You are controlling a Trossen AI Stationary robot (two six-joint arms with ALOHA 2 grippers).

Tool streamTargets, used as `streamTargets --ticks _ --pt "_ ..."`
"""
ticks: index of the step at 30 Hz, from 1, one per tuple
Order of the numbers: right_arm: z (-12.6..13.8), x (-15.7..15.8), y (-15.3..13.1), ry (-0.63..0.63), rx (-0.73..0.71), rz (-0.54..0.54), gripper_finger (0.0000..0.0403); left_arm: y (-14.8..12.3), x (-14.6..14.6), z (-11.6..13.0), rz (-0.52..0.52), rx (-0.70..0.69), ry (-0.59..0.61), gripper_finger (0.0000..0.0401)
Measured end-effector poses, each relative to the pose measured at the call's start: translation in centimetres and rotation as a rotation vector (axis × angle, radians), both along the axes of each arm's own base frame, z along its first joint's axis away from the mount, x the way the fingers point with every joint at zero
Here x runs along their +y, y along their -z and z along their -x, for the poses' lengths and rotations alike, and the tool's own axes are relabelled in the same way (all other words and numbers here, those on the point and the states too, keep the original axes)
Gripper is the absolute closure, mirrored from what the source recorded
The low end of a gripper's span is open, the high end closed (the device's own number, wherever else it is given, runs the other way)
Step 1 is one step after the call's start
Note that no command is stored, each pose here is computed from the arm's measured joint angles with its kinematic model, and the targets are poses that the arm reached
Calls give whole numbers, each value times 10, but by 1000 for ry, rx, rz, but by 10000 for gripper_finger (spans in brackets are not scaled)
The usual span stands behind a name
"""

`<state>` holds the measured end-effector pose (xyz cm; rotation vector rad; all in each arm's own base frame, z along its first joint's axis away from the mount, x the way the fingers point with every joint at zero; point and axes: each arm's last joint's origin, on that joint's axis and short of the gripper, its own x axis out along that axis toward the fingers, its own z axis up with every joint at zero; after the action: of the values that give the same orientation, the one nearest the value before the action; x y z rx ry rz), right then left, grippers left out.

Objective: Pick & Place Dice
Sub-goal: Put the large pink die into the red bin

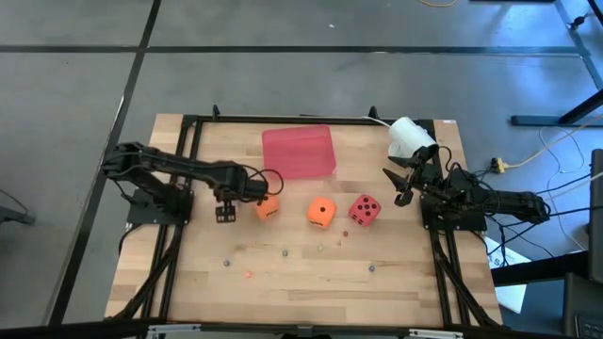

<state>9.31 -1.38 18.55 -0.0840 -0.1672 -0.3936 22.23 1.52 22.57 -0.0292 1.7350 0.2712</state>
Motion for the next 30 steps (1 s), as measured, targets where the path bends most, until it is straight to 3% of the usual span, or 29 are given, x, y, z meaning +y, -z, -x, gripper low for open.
streamTargets --ticks 5,17,30 --pt "0 0 0 0 0 0 199 1 9 -3 116 -49 -46 65" --pt "0 0 0 0 0 1 199 1 10 -3 25 -35 -16 65" --pt "0 0 0 0 1 1 199 0 15 -2 5 -32 -38 61"
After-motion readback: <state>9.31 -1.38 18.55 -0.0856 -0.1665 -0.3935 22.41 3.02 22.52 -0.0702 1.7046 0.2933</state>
